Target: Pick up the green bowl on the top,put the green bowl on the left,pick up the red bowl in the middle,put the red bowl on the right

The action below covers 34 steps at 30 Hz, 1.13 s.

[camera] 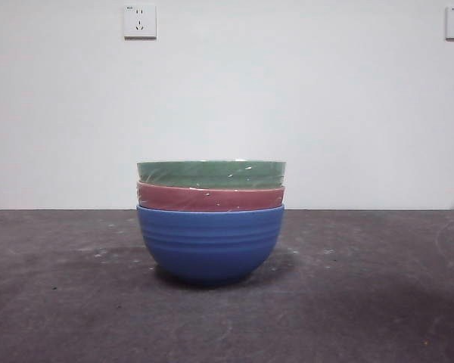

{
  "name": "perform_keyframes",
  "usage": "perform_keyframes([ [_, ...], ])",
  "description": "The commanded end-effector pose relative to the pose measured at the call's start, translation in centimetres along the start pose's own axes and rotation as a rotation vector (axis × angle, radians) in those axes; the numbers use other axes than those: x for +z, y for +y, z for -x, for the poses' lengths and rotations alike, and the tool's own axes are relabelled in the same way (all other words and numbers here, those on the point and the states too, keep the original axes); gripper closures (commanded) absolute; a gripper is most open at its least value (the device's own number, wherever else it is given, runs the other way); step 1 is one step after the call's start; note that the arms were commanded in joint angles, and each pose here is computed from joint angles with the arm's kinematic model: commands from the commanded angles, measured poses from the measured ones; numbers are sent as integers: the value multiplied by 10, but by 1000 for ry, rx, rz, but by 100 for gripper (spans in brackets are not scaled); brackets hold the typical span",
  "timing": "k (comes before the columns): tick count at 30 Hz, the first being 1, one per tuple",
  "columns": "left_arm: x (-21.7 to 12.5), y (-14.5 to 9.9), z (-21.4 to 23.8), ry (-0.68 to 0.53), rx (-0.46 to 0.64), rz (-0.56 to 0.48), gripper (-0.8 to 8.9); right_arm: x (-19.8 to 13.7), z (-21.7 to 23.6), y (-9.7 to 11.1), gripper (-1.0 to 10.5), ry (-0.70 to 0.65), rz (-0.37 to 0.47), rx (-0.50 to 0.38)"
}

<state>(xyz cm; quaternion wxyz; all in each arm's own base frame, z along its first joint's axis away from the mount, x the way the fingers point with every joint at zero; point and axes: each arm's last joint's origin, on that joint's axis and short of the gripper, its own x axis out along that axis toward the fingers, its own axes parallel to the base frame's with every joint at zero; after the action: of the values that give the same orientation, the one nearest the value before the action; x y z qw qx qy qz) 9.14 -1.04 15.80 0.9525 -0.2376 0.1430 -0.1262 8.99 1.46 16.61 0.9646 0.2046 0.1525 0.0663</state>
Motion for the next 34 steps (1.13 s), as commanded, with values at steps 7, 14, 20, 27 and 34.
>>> perform_keyframes([
  [7, 45, -26, 10, 8, -8, 7, 821, 56, 15, 26, 957, -7, 11, 5],
  [14, 90, -50, 4, 79, -104, -131, 821, 102, 16, 49, 957, 65, 157, 17],
  [20, 123, -64, -12, 237, -173, -228, 821, 135, 6, 67, 949, 200, 297, 93],
  [27, 142, -74, -34, 412, -258, -295, 818, 146, -15, 75, 946, 387, 392, 205],
  [34, 136, -89, -51, 503, -381, -330, 574, 141, -33, 73, 681, 467, 375, 229],
])
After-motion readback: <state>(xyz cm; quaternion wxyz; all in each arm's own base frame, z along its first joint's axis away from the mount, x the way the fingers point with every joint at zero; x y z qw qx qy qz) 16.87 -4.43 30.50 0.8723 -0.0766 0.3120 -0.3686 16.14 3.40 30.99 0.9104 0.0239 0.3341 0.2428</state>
